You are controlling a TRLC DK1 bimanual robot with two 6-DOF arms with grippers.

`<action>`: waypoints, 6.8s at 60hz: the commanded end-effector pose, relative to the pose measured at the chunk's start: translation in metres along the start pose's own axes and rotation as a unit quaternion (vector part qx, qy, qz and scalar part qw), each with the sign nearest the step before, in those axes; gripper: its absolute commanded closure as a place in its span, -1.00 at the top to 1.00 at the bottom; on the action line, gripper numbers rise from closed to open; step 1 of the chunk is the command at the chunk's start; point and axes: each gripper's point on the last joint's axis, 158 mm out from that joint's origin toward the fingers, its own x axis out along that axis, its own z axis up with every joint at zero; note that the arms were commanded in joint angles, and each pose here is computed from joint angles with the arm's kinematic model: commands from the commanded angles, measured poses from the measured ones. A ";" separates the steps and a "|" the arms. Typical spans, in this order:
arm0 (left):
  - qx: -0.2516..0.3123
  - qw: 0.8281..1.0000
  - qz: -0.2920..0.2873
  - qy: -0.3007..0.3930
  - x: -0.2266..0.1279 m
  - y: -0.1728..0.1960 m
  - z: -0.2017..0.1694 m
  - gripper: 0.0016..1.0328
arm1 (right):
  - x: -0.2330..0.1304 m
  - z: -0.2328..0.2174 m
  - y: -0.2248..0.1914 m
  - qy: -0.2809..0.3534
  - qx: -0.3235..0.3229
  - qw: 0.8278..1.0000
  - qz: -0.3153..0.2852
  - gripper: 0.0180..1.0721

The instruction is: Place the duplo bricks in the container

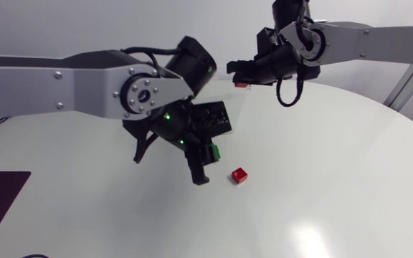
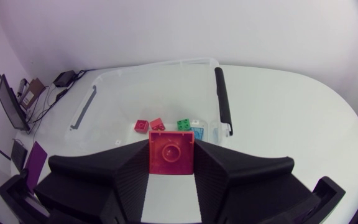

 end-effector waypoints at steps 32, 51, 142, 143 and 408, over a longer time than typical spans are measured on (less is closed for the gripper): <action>-0.186 0.945 0.226 -0.144 -0.065 0.177 0.009 -0.57 | 0.038 0.017 0.004 0.001 -0.020 0.999 -0.027 0.74; -0.248 0.925 0.257 -0.126 -0.026 0.232 -0.007 -0.41 | -0.022 -0.042 0.016 0.039 -0.056 0.998 -0.017 0.74; -0.339 0.892 0.287 -0.085 -0.126 0.196 -0.064 0.92 | 0.014 -0.274 -0.025 0.264 -0.150 0.951 -0.067 -0.49; -0.341 0.891 0.289 -0.084 -0.129 0.196 -0.066 0.92 | 0.013 -0.272 -0.024 0.262 -0.150 0.951 -0.067 -0.49; -0.385 0.730 0.520 -0.222 -0.242 0.028 -0.248 0.92 | -0.287 -0.138 -0.123 -0.326 -0.103 0.905 -0.254 0.89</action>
